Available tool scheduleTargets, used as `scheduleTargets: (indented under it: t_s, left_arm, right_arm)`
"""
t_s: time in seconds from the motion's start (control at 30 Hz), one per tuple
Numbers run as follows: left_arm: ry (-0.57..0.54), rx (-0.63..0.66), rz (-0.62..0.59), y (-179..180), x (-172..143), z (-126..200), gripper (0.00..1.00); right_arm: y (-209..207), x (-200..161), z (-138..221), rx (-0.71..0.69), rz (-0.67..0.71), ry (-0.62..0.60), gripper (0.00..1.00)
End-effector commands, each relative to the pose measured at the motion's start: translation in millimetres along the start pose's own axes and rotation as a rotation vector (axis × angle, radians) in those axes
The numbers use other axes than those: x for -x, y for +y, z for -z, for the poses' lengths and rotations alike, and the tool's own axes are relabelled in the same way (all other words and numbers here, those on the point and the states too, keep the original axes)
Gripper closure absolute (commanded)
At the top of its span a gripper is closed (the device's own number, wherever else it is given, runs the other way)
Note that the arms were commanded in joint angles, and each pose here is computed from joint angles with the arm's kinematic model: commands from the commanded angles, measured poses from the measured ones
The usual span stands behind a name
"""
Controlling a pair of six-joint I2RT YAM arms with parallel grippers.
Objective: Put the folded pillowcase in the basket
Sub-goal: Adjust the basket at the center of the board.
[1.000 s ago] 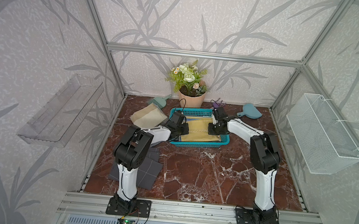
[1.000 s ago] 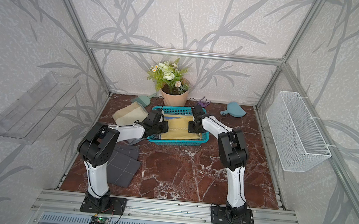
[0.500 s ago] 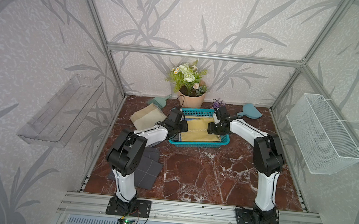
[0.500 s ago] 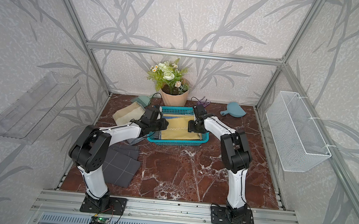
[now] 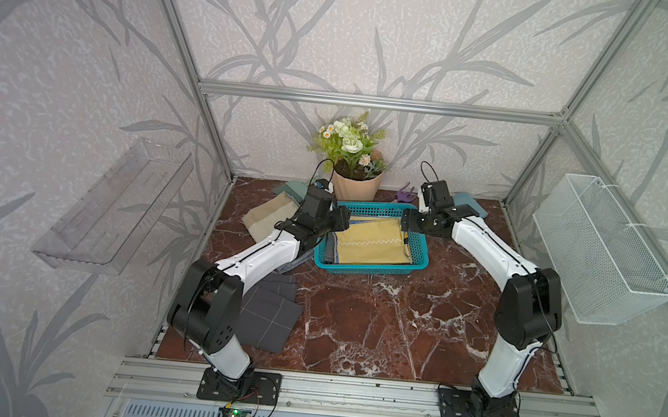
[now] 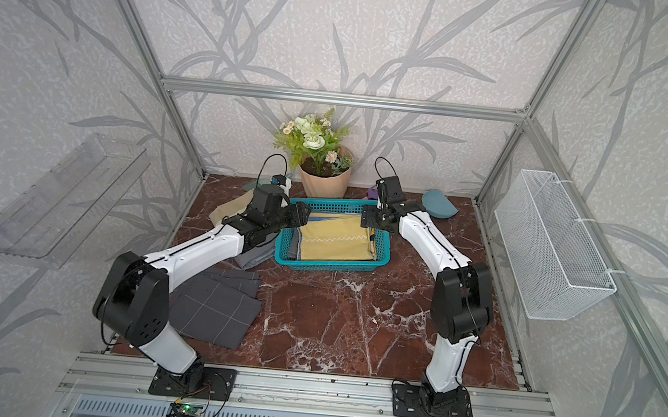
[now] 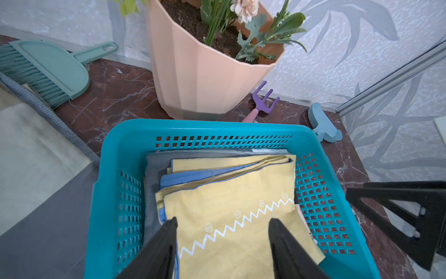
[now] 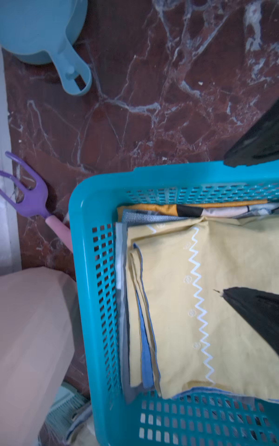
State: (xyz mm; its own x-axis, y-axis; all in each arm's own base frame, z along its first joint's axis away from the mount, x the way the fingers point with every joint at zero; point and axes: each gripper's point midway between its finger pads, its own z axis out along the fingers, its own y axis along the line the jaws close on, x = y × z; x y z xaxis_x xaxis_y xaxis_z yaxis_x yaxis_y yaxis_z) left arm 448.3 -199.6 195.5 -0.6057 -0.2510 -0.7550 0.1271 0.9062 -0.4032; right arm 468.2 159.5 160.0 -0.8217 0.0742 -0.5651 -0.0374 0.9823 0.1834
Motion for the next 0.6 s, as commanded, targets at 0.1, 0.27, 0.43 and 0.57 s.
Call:
scheduleTargets:
  t_s: [0.1, 0.27, 0.43, 0.57]
  left_arm:
    - [0.039, 0.057, -0.024, 19, -21, 6, 0.37]
    - [0.047, 0.074, -0.029, 24, -25, 4, 0.36]
    - [0.057, 0.068, -0.023, 23, -27, 2, 0.36]
    - [0.062, 0.083, -0.030, 27, -29, 2, 0.35]
  right_arm:
    - [-37, 1, -26, -0.068, -0.011, 0.087, 0.26]
    - [-37, -4, -40, -0.069, 0.017, 0.148, 0.28]
    - [-42, -13, -53, -0.083, 0.006, 0.187, 0.46]
    - [-48, -18, -59, -0.092, -0.012, 0.196, 0.66]
